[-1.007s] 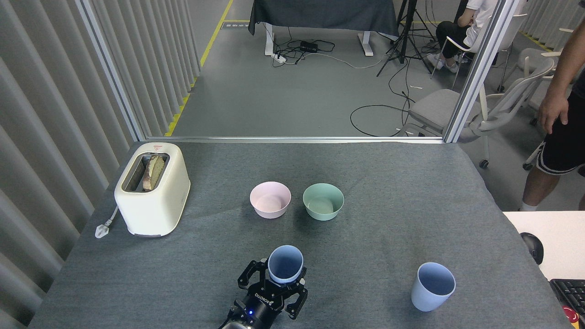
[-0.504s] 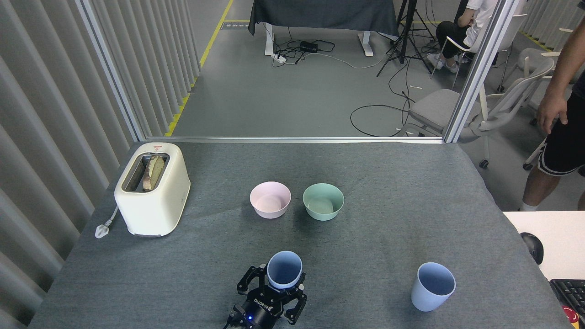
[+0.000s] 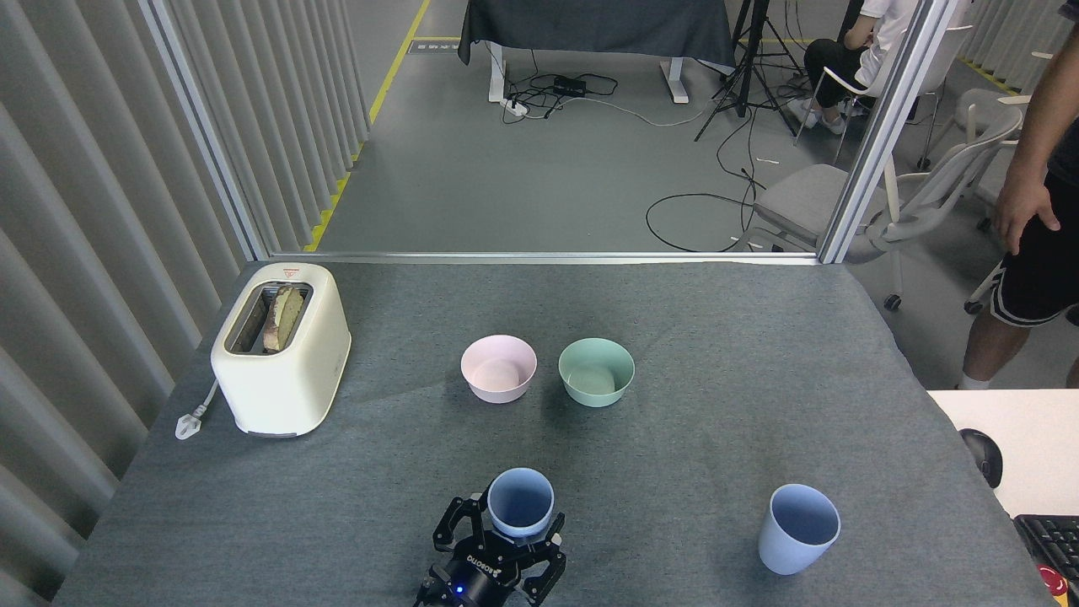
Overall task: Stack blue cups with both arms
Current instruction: 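Slide the held blue cup with the left gripper toward the table center, then open the left gripper and withdraw it from the cup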
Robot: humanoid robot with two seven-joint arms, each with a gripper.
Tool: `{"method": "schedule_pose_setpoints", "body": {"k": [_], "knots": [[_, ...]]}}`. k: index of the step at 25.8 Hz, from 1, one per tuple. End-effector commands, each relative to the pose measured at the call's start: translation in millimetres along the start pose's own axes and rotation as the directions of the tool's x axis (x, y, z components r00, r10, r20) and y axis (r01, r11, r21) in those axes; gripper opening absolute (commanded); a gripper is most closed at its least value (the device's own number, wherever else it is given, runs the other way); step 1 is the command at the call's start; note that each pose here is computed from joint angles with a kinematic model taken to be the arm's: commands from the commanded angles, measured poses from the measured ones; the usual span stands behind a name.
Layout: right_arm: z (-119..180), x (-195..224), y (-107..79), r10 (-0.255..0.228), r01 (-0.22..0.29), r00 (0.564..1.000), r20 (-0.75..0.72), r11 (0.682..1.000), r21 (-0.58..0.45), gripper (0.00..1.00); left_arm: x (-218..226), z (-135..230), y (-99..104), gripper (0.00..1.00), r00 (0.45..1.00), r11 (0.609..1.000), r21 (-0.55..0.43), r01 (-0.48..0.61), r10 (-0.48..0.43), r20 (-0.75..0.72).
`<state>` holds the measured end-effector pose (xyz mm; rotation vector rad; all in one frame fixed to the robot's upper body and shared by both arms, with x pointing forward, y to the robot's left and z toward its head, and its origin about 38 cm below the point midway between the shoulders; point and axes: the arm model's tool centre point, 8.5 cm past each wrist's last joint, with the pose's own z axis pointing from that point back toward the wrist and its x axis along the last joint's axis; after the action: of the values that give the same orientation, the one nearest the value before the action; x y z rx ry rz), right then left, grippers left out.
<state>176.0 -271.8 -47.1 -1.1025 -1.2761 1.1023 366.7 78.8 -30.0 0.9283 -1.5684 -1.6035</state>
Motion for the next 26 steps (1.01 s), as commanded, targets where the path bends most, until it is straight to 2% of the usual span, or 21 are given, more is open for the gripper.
{"method": "schedule_pose_setpoints", "body": {"k": [1,5,10,14,18,22,26], "knots": [[0.0,-0.4,-0.2,-0.001,0.001,1.000,-0.002,1.000,-0.002,1.00,0.7,0.5,1.4,1.00,1.000,1.000,0.008,-0.002,0.002,0.001],[0.9,0.3,1.6,-0.003,0.003,1.000,-0.001,1.000,0.001,1.00,2.5,13.7,-3.8,1.00,1.000,1.000,0.000,-0.013,0.013,-0.009],[1.1,0.3,1.9,-0.002,0.002,1.000,0.000,1.000,0.002,1.00,1.4,47.0,-14.5,1.00,0.999,0.999,-0.017,-0.028,0.027,-0.045],[1.4,-0.2,2.2,-0.004,0.004,1.000,-0.001,1.000,0.003,1.00,-4.3,89.1,-13.2,1.00,0.993,0.999,-0.005,-0.046,0.045,-0.106],[3.7,-2.0,4.0,0.000,0.000,1.000,-0.006,1.000,0.013,1.00,-22.3,148.1,-11.0,1.00,0.986,1.000,-0.026,-0.011,0.007,-0.168],[9.9,-8.9,6.9,0.024,-0.023,1.000,-0.009,0.998,0.052,1.00,-58.2,193.6,-5.3,1.00,0.955,0.999,-0.039,0.005,-0.017,-0.296],[3.6,-26.4,4.3,0.082,-0.082,0.997,0.004,0.991,0.102,1.00,-91.4,206.8,-0.1,1.00,0.912,1.000,-0.002,-0.024,0.021,-0.410]]}}
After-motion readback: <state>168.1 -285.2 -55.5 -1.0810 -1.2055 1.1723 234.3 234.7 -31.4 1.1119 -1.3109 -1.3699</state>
